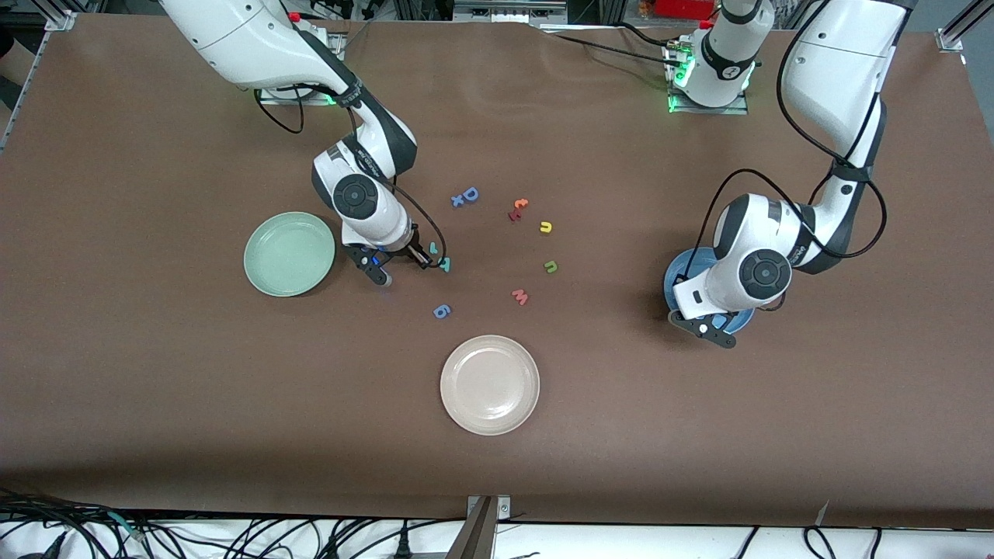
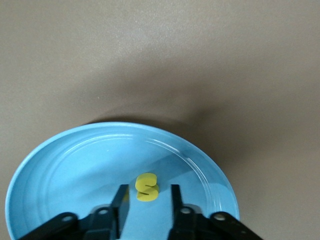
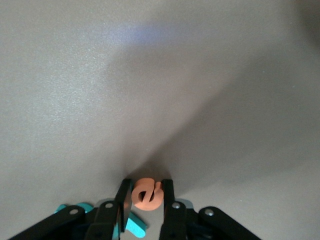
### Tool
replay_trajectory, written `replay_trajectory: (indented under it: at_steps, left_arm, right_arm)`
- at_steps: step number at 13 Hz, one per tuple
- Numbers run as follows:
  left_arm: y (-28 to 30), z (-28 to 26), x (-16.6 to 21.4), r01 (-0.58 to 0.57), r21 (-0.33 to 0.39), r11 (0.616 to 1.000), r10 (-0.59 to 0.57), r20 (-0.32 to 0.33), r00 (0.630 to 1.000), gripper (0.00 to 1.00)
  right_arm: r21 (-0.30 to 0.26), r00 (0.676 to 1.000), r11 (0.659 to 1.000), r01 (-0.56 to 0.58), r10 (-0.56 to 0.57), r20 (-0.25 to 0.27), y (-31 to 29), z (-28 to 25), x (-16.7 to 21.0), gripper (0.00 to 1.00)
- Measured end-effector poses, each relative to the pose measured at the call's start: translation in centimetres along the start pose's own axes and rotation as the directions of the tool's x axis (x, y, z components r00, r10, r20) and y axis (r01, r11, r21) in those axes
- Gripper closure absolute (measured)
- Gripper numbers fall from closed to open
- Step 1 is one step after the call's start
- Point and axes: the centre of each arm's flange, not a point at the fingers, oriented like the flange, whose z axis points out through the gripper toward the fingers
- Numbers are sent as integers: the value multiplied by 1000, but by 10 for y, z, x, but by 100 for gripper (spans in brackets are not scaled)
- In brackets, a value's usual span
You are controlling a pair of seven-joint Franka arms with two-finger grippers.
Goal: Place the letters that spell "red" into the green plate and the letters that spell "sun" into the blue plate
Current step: 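Carry the e to the green plate while the left gripper drops s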
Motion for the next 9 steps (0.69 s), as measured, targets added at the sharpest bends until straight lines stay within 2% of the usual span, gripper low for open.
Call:
replay_trajectory:
  at_steps: [5,6,9]
  left_arm:
    - [4,-19,4,-1,4,1000,1,-17,1000,4]
    - [10,-29,3,0,3,1000,0,-16,1000,0]
    - [43,-58,5,-17,-6,1000,16,-30,999,0]
  right_arm:
    - [-7,1000,1000,3,-3,-2,0,-2,0,71]
    - [-23,1000,1000,11,-11,-6,1,-7,0,71]
    - [-89,997,994,61,-65,-34,6,-48,20,71]
